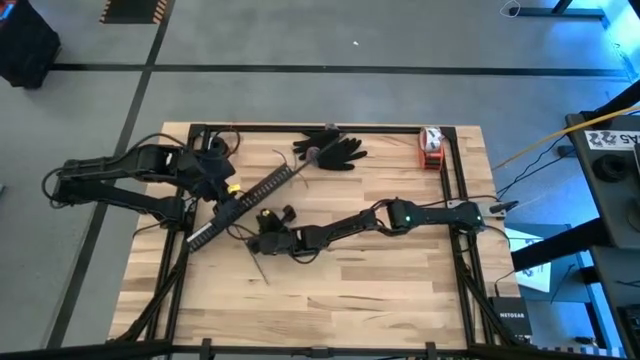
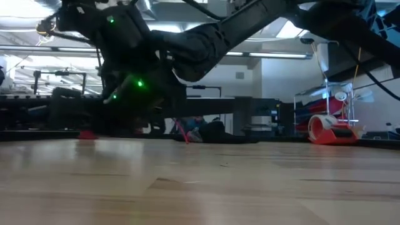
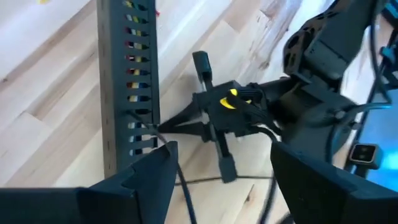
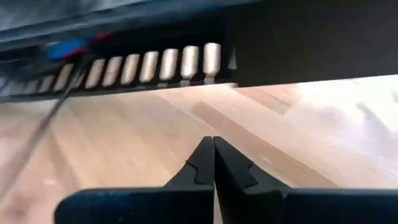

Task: Ziptie cables
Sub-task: Close the black cable duct lid

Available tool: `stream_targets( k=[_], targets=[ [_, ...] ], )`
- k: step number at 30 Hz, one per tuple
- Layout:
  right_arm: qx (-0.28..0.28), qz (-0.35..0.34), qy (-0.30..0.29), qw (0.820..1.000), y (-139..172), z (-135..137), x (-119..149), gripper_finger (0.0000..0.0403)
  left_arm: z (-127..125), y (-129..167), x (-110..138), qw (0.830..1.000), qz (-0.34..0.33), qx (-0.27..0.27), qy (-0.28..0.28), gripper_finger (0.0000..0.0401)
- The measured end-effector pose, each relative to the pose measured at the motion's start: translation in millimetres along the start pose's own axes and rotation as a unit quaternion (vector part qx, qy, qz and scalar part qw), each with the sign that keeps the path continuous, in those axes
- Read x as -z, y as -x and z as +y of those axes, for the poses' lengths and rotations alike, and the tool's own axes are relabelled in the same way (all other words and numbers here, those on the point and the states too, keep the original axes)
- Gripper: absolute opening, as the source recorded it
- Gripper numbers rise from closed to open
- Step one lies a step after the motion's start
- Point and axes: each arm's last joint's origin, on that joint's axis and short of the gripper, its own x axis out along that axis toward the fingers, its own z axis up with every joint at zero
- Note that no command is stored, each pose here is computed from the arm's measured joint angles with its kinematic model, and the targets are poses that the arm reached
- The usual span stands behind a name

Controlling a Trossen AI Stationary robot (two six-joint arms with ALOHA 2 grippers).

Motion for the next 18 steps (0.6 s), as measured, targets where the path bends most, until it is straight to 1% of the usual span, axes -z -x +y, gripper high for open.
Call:
stream_targets(
  k=[3, 7, 11, 13, 15, 18],
  targets=[
    [-0.026, 0.005, 0.006, 1.0, 3.2, 6.8, -5.1, 0.0, 1.0, -2.2, -0.7, 1.0, 0.003, -0.011, -0.009, 0.025],
    [-0.039, -0.003, 0.009, 0.999, 6.1, 13.1, -13.9, 0.0, 2.8, -3.4, -0.7, 1.0, 0.008, -0.021, -0.008, 0.025],
    [-0.064, -0.017, 0.018, 0.998, 9.1, 22.0, -34.2, 0.0, 3.1, -3.0, -0.4, 1.0, 0.009, -0.021, -0.019, 0.025],
    [-0.069, -0.03, 0.037, 0.996, 12.3, 27.1, -48.0, 0.0003, 3.1, -3.0, -0.4, 1.0, 0.009, -0.021, -0.02, 0.025],
    [-0.068, -0.031, 0.066, 0.995, 16.8, 31.6, -63.0, 0.0014, 3.1, -3.0, -0.5, 0.999, 0.009, -0.021, -0.024, 0.025],
    [-0.047, -0.019, 0.084, 0.995, 27.2, 31.3, -84.0, 0.0048, 3.2, -3.2, -0.2, 0.999, 0.01, -0.021, -0.029, 0.025]
  ],
)
